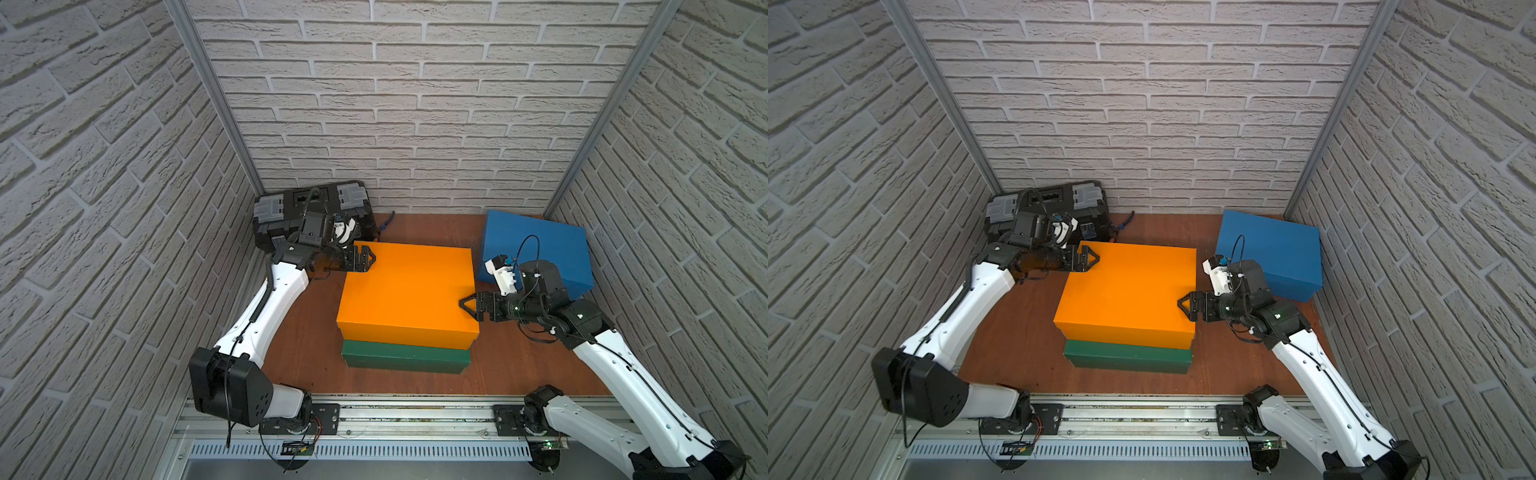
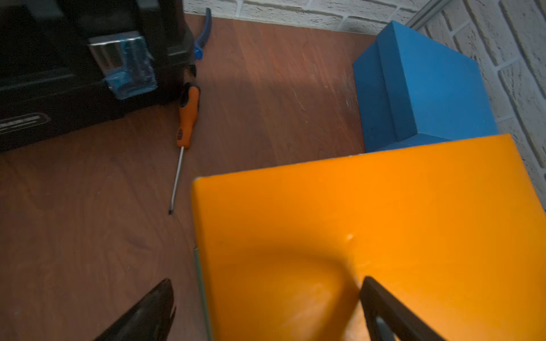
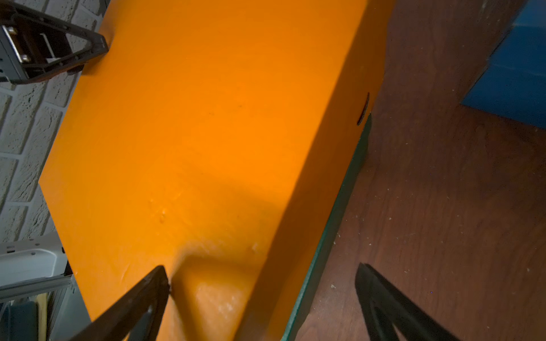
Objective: Stack the shoeboxes
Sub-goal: Adjust the shoebox.
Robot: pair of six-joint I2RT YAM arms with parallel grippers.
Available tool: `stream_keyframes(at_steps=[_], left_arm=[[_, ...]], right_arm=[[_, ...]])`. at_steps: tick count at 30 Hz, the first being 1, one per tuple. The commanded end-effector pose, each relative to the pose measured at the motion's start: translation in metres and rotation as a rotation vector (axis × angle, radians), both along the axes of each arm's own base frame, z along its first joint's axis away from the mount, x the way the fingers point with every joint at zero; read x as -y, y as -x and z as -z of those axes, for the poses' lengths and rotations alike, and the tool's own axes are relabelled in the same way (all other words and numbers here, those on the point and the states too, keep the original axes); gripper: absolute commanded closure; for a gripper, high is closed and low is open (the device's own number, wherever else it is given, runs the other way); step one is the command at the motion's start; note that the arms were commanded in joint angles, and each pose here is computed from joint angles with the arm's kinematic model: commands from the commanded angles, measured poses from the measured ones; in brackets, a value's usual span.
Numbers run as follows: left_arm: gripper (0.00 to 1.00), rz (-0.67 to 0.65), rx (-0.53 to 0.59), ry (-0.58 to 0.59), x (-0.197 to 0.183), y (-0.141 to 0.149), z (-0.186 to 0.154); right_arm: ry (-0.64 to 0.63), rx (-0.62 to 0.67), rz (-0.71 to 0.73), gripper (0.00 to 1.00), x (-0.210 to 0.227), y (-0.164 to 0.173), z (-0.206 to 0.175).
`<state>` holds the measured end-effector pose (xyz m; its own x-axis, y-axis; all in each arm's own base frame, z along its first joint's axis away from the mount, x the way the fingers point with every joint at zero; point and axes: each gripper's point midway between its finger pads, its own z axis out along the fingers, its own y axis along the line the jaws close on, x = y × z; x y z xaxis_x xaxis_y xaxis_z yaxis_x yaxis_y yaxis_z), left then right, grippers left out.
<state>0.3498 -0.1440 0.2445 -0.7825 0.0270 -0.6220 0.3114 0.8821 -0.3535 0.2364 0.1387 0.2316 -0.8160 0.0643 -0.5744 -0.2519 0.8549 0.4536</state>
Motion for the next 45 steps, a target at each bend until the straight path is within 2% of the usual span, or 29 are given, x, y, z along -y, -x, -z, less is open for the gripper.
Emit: stream_keyframes(at_steps=[1,7,9,15,24,34,45], left_arm=[[0.02,-0.036,0.013,-0.014,-0.017,0.002,-0.006],[0.04,-0.003,-0.01,0.021,-0.009,0.007,-0.001],[0.05,0.011,-0.028,0.02,-0.005,0.012,0.005],[0.08,0.041,-0.069,0.008,0.006,0.035,0.022],[0.11,0.042,-0.08,0.029,0.012,0.057,0.024],[0.13,0.03,-0.091,0.033,0.018,0.077,0.027],[0.14,0.013,-0.1,0.037,0.019,0.085,0.027]], right_arm=[[-0.007,0.072,0.04,0.0,0.002,-0.02,-0.021],[-0.131,0.021,0.001,0.0,-0.026,-0.044,-0.013],[-0.152,-0.027,-0.027,0.03,-0.035,-0.045,-0.006],[-0.16,-0.043,-0.046,0.13,-0.038,-0.034,-0.006],[-0.177,-0.074,-0.048,0.26,-0.036,-0.011,0.004],[-0.131,-0.058,-0.03,0.25,-0.027,-0.006,0.008],[-0.138,-0.043,-0.022,0.25,-0.033,-0.024,0.008]])
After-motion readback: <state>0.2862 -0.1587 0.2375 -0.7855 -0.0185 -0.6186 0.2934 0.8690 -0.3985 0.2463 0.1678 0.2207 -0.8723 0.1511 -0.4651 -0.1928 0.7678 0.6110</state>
